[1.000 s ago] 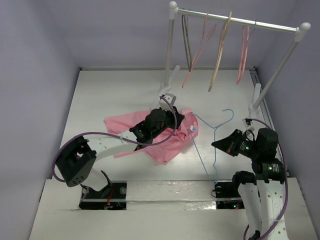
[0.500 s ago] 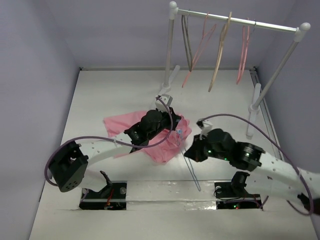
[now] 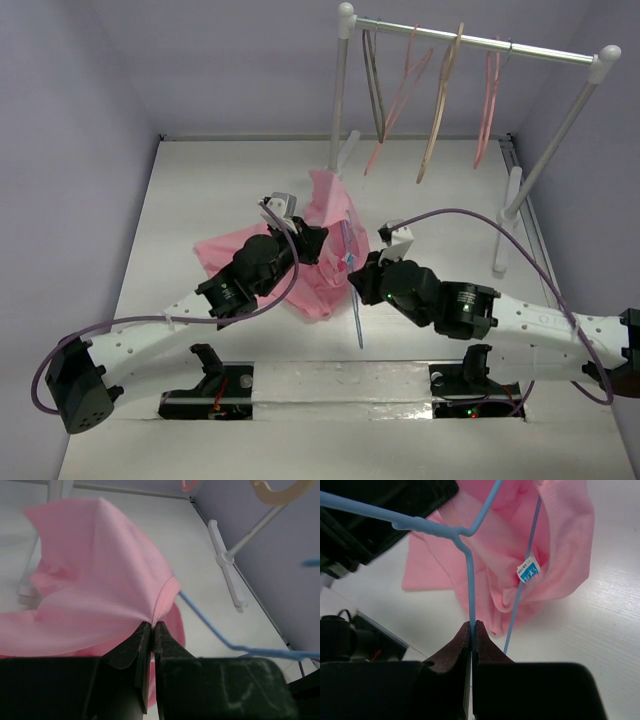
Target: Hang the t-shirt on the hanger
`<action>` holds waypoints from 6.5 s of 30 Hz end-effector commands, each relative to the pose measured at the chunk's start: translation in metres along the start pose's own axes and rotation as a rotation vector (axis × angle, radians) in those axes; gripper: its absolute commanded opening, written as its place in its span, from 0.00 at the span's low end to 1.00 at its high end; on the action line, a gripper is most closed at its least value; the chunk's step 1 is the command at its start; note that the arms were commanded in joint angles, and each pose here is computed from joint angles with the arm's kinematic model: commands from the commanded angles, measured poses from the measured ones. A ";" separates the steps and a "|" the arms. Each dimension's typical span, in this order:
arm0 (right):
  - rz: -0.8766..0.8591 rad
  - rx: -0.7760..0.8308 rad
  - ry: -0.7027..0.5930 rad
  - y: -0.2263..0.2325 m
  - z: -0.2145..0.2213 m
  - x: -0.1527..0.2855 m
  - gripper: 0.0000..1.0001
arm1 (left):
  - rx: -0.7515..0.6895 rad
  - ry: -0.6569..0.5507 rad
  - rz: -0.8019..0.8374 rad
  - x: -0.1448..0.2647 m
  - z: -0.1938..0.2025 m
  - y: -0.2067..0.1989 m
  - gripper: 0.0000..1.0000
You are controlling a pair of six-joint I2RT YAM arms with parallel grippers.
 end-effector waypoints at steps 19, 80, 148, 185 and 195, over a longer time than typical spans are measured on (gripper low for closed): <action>-0.348 -0.005 -0.251 0.038 -0.054 -0.035 0.00 | 0.056 0.003 0.249 0.041 -0.014 -0.020 0.00; -0.614 0.034 -0.310 0.052 -0.046 -0.044 0.00 | 0.299 -0.256 -0.044 -0.009 -0.093 0.001 0.41; -0.376 -0.285 -0.241 0.028 -0.006 -0.093 0.41 | 0.457 -0.360 -0.055 0.037 -0.113 0.020 0.00; -0.226 -0.098 -0.172 0.064 0.008 -0.092 0.34 | 0.429 -0.308 -0.078 0.034 -0.111 0.020 0.00; -0.151 -0.111 -0.221 0.062 0.007 -0.106 0.35 | 0.445 -0.323 -0.052 0.040 -0.113 0.019 0.00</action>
Point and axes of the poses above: each gripper's point midway between its finger pads, its own x axis back along the fingers, its own y axis along the line the jaws close on, z = x × y, the point moved 7 cm from there along x, back along the fingers, and after that the axes turned 14 degrees about -x, right-handed, at the moved point
